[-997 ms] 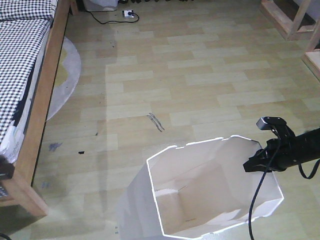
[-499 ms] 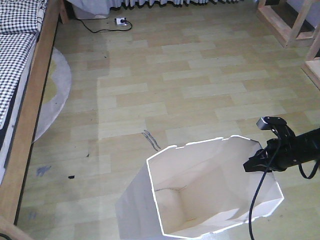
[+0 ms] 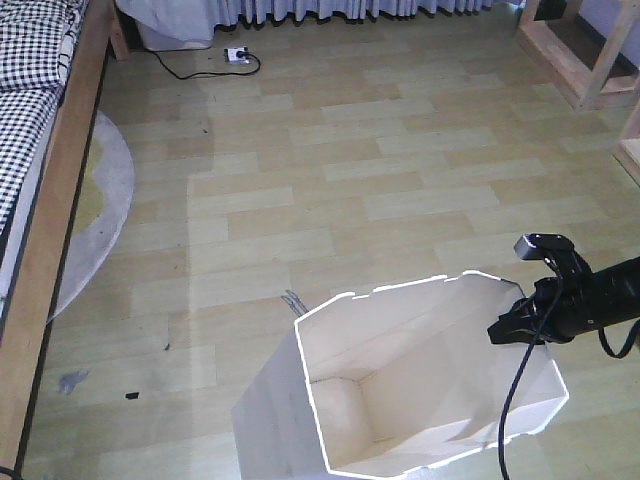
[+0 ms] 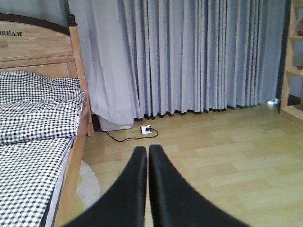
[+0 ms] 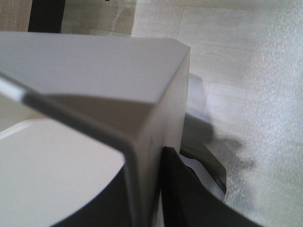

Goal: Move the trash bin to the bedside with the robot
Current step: 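Carry the bin in the right gripper while driving along the bed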

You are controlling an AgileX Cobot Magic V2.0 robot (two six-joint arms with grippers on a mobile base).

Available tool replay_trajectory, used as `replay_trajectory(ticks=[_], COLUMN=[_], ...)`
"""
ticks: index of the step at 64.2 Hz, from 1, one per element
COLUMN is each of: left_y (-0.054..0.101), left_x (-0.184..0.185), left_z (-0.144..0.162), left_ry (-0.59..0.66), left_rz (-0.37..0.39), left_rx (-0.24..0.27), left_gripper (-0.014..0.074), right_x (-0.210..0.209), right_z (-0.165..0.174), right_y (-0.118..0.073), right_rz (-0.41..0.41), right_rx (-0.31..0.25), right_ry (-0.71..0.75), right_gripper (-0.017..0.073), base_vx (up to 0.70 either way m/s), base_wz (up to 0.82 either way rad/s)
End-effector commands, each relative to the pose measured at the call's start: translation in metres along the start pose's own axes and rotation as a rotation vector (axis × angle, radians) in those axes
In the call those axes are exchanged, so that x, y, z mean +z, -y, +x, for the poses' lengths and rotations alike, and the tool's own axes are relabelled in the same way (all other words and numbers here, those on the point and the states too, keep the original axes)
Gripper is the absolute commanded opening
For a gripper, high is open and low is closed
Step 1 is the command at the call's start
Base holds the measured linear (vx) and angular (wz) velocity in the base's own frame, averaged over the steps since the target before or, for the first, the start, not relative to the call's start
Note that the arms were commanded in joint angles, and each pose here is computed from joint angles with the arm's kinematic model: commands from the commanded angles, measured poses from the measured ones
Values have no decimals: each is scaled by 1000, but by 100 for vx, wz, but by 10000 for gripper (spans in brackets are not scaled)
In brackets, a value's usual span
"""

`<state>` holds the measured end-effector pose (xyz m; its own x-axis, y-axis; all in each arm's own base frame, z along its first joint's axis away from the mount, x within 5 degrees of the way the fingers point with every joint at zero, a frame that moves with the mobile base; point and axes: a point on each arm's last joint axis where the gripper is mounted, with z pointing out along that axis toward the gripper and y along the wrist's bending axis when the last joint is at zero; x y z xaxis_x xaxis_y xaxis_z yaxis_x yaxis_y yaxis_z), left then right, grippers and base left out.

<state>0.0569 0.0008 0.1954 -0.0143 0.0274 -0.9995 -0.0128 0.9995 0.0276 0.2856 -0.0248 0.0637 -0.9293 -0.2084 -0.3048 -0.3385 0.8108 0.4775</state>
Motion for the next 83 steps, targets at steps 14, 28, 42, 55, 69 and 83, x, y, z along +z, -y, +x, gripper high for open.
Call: replay_trajectory(ticks=[14,28,42,55,69,83], left_y=[0,0,0,0,0,0], left_x=[-1,-1,-1,-1,-1,-1], left_z=[-4,-4,-4,-4,-4,-4], left_ry=[78,78,78,78,78,78], left_rz=[7,7,7,7,7,7], left_rx=[-23,-23,-23,-23,-23,-23], left_gripper=[-6,-6,-6,-6,-6,-6], right_x=[-18,-18,-18,-18,-18,-18], right_z=[-16,-16,-16,-16,-16,-16], right_y=[-24,-24,-24,-24,-24,-24], right_rz=[-190,-190,-190,-190,-190,-190], right_rx=[45,45,45,45,45,45], right_ry=[101,101,101,101,101,101], right_gripper=[-3,-3,-3,-3,-3,-3], base_vx=[25,26,26,26,25,25], base_wz=[10,10,9,4,2,-1])
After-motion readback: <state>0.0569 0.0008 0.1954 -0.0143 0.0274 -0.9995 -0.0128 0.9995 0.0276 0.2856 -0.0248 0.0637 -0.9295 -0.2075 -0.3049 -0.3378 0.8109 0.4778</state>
